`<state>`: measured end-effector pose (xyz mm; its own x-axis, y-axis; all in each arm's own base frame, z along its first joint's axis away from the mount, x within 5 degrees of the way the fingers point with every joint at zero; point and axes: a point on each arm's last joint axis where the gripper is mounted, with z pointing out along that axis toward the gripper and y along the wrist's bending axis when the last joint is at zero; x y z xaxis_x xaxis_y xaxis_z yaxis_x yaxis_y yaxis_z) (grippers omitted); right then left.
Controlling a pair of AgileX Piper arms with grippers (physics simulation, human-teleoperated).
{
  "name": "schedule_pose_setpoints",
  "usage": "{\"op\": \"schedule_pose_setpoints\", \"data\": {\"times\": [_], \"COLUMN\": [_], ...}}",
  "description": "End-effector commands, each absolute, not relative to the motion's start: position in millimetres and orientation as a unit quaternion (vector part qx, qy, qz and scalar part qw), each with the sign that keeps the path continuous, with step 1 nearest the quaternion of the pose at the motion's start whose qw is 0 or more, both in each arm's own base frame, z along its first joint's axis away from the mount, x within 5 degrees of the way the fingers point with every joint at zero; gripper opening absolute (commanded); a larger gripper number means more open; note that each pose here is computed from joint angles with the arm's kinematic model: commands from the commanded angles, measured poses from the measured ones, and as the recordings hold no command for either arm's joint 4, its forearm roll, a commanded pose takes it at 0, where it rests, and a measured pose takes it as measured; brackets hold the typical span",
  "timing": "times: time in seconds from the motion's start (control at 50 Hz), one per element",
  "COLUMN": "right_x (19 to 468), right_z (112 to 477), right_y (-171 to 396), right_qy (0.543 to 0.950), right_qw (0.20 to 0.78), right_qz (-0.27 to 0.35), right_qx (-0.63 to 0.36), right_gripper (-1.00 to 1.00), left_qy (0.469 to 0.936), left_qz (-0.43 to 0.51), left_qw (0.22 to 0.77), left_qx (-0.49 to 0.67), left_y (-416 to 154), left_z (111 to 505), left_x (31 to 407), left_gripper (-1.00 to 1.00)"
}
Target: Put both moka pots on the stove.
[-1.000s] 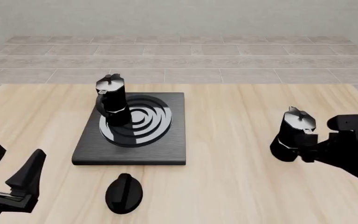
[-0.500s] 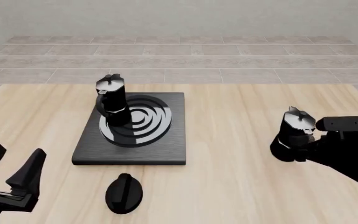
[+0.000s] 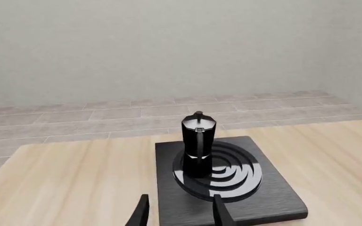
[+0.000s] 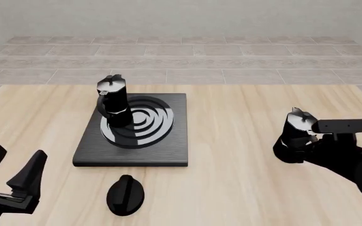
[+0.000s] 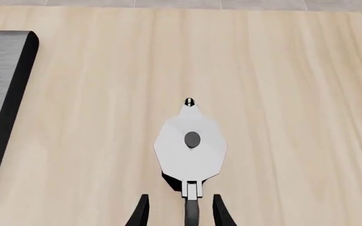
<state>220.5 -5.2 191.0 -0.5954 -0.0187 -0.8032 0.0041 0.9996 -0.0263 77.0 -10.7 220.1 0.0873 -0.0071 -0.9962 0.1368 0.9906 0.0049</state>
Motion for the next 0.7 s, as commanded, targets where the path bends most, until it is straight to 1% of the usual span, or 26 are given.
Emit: {"op": "schedule_pose_setpoints", "data": {"times": [0.02,0.14,0.16,0.46,0.5,0.62,0.7], "right_x": [225.4,227.6,228.1,228.0,228.2,223.1,220.9], "right_z": [183.0,185.4,186.4,197.4,202.1,235.1,247.3], "right_y": [-8.3,-10.2,-10.3,-10.9,-10.9,-9.2,-8.4], "right_qy": [0.895,0.893,0.892,0.885,0.882,0.86,0.852], "right_qw": [0.445,0.45,0.452,0.465,0.47,0.509,0.522], "right_qz": [-0.018,-0.02,-0.02,-0.025,-0.026,-0.033,-0.034], "right_qx": [-0.002,0.0,0.0,-0.006,-0.006,-0.02,-0.023], "right_gripper": [1.0,1.0,-1.0,-1.0,-1.0,-1.0,-1.0], "left_qy": [0.674,0.674,0.674,0.674,0.674,0.673,0.674], "left_qz": [-0.05,-0.05,-0.05,-0.05,-0.05,-0.05,-0.05], "left_qw": [0.736,0.736,0.736,0.736,0.736,0.736,0.736], "left_qx": [0.049,0.049,0.049,0.049,0.049,0.049,0.049], "left_y": [-10.8,-10.8,-10.8,-10.9,-10.9,-10.9,-10.9], "left_z": [219.5,219.5,219.5,219.5,219.5,220.0,220.0], "left_x": [76.5,76.3,76.3,76.5,76.6,76.7,76.8], "left_gripper": [1.0,1.0,1.0,1.0,1.0,1.0,1.0]}}
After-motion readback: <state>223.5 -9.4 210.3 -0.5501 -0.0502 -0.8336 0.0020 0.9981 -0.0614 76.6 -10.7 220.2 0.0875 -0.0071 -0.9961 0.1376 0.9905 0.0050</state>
